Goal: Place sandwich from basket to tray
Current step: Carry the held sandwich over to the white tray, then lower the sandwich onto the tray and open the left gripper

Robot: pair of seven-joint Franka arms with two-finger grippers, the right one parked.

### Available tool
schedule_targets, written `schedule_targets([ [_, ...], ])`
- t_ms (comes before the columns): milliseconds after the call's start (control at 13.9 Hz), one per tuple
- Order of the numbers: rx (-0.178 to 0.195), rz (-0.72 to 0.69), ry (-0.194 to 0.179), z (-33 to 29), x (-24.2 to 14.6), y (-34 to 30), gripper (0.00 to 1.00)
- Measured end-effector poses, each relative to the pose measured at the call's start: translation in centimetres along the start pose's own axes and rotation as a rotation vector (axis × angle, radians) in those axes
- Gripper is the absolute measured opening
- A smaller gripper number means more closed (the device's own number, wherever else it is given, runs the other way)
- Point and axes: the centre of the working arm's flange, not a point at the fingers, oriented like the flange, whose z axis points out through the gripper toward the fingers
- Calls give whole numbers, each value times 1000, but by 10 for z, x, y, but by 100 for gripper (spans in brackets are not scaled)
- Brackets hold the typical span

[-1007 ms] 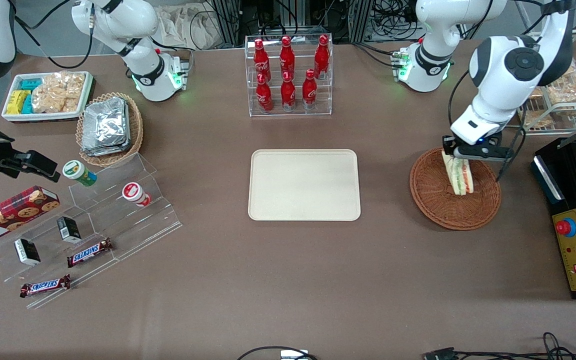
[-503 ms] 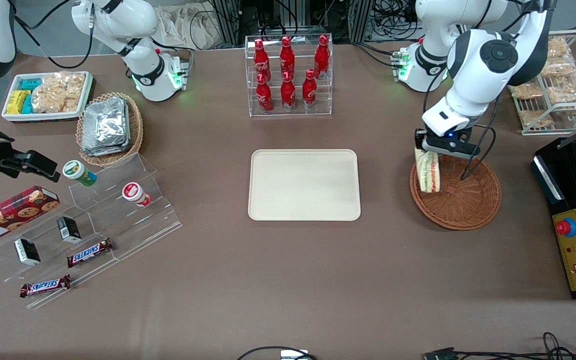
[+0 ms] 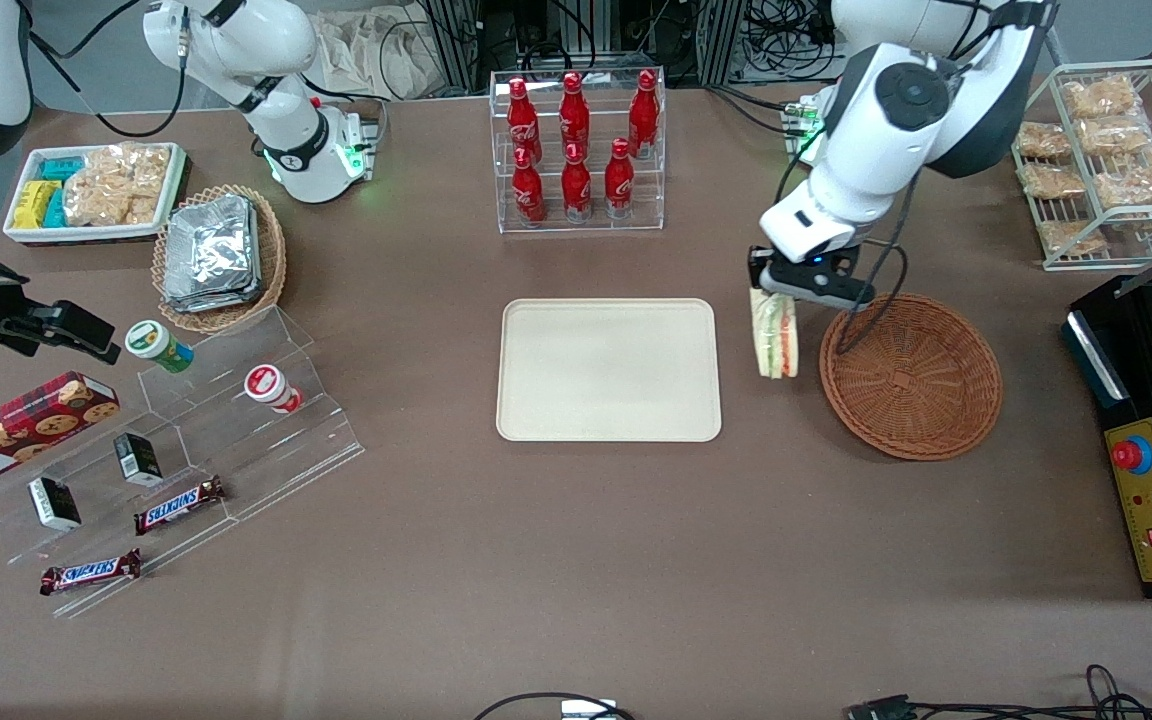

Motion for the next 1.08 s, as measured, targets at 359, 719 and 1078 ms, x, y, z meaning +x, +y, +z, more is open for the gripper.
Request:
schedule_targets([
  [359, -17, 21, -53, 40, 19, 43, 19],
  [719, -29, 53, -68, 93, 18, 67, 19],
  [1078, -36, 83, -80, 139, 11, 86, 19],
])
